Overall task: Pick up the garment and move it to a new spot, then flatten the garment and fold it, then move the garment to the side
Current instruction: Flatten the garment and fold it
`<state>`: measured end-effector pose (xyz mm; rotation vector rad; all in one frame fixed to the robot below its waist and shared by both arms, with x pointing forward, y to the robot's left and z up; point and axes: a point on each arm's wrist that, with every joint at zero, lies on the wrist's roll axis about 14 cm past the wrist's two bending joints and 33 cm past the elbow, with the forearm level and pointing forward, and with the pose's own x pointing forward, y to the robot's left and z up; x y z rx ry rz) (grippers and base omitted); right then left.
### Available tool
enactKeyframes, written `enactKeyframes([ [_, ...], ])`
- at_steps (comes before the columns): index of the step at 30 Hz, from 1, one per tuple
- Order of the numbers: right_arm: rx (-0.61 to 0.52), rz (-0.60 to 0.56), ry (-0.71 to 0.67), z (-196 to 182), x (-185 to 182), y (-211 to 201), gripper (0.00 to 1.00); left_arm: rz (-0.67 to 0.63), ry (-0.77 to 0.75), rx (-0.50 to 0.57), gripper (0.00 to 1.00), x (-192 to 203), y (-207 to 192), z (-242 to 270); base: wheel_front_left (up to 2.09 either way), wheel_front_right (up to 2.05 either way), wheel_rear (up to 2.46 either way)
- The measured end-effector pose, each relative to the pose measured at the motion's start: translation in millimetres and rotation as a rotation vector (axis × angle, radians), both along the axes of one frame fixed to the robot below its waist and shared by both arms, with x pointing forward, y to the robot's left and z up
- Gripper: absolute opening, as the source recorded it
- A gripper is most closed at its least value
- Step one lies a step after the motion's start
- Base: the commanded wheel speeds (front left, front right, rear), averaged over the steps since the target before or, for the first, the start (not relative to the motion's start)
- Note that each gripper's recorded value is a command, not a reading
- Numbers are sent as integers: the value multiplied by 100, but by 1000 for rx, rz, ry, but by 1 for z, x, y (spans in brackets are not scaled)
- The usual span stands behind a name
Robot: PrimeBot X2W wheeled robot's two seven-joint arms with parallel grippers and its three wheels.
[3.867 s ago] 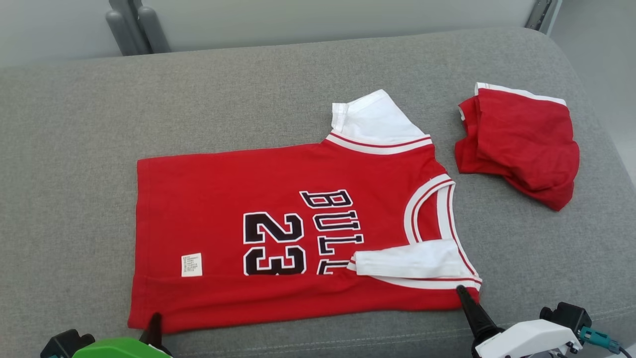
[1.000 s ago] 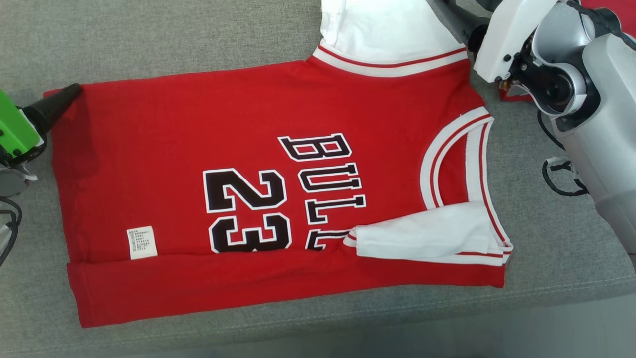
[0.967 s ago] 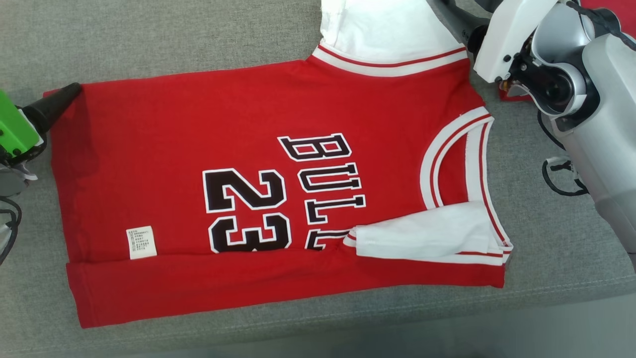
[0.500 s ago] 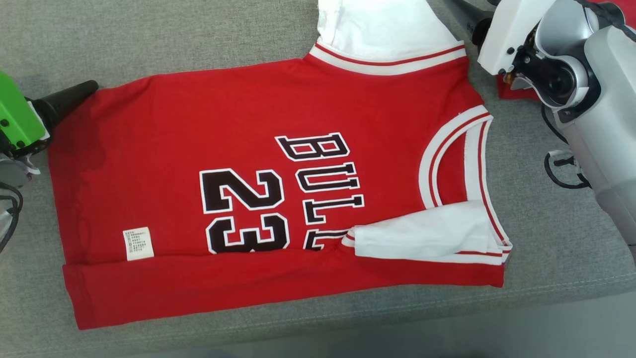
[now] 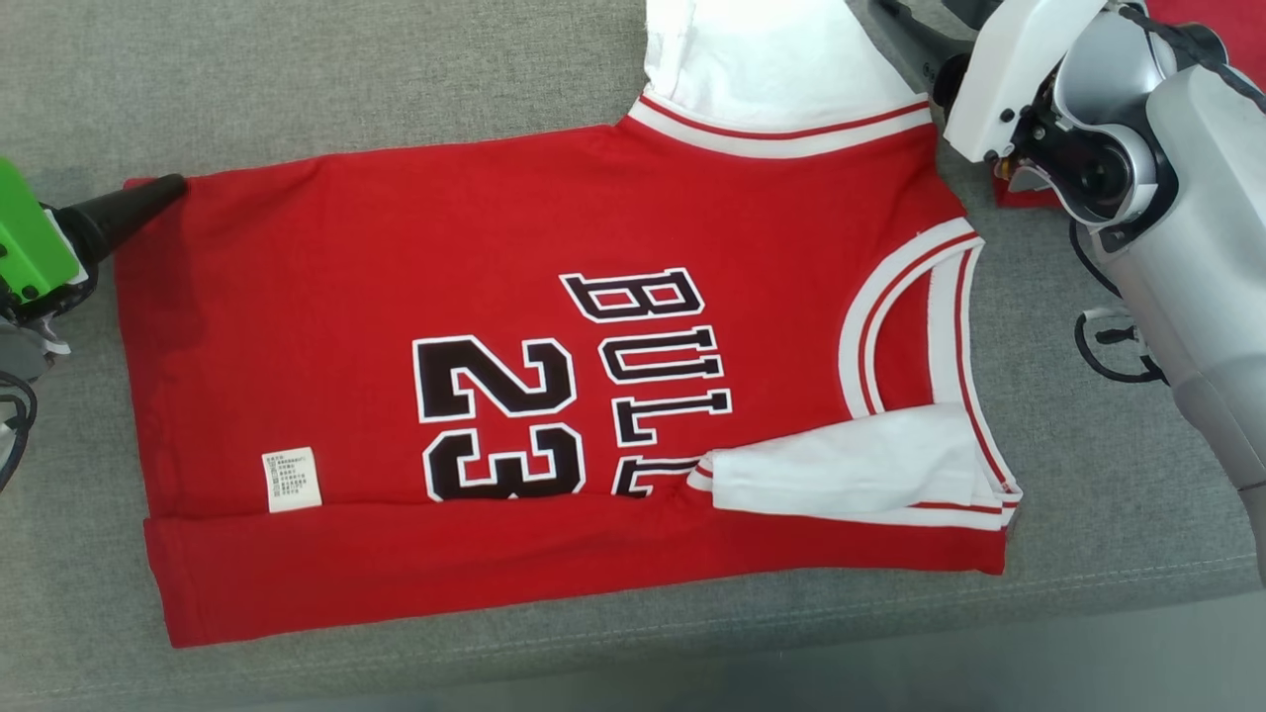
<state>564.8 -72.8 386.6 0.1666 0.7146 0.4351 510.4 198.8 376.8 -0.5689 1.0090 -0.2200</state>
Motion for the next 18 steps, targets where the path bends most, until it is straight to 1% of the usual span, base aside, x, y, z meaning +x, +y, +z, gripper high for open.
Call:
enactKeyframes([
  [9,-7,-3,-1,0,-1,-3,100,6,-8,-21,100,-1,1,5,0,0,0],
  [18,-5,-1,8,-2,-3,-1,100,-26,2,-54,100,-5,-8,6,0,0,0],
])
